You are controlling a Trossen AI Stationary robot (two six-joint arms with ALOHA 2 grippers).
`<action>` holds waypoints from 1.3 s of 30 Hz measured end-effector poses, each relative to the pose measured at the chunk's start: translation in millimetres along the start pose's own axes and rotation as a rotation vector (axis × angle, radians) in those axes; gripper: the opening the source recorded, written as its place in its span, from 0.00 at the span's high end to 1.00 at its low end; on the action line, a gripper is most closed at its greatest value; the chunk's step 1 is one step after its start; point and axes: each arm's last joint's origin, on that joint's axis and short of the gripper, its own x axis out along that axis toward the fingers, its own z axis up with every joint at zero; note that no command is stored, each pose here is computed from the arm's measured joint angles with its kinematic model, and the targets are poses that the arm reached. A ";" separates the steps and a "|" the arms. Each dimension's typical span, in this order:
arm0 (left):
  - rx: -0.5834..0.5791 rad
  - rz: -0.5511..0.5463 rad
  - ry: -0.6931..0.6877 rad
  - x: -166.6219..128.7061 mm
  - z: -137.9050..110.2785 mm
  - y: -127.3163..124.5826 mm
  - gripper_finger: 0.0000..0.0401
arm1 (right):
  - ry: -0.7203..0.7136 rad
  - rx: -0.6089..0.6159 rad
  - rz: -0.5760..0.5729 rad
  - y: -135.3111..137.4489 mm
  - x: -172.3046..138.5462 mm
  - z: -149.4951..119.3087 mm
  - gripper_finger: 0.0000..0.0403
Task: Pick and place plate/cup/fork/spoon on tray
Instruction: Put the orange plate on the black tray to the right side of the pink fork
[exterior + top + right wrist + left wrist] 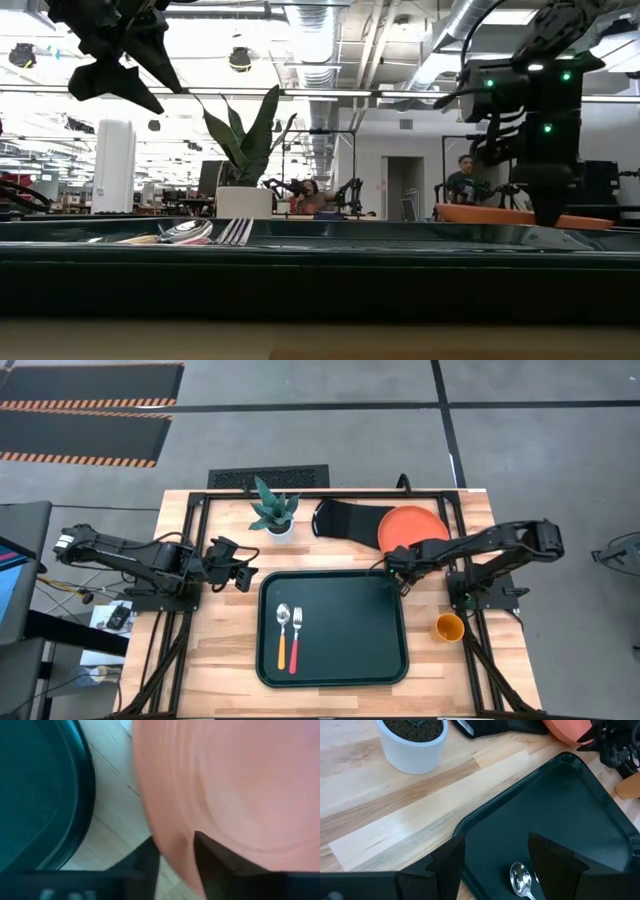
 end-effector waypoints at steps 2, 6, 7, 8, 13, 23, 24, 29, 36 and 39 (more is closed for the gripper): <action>0.000 0.000 0.000 0.0 0.0 0.0 0.49 | 0.007 0.011 -0.007 0.8 1.9 0.2 0.78; 0.000 0.000 -0.001 0.0 0.0 0.0 0.49 | -0.024 0.011 -0.016 1.9 0.3 3.4 0.95; 0.000 0.000 -0.001 0.0 0.0 0.0 0.49 | -0.024 0.021 -0.016 1.9 -1.1 4.2 0.95; 0.000 0.000 -0.001 0.0 0.0 0.0 0.49 | -0.025 0.026 -0.012 1.6 -3.6 4.8 0.95; 0.000 0.001 -0.001 -0.1 0.0 0.1 0.49 | -0.093 0.061 0.006 -0.7 -31.7 16.6 0.98; 0.003 0.010 -0.018 0.0 0.5 0.3 0.49 | -0.307 0.119 -0.003 -14.0 -108.4 39.7 0.99; 0.003 0.010 -0.018 0.0 0.5 0.3 0.49 | -0.334 0.128 0.007 -15.2 -115.6 41.8 0.99; 0.003 0.010 -0.017 0.0 0.5 0.4 0.49 | -0.446 0.086 0.077 -13.7 -150.2 49.7 1.00; 0.019 0.010 -0.017 -0.1 0.5 0.4 0.49 | -0.648 -0.222 0.314 20.0 -191.4 50.6 1.00; 0.030 0.011 -0.017 0.0 0.4 0.4 0.49 | -0.724 -0.399 0.405 38.8 -202.2 42.8 1.00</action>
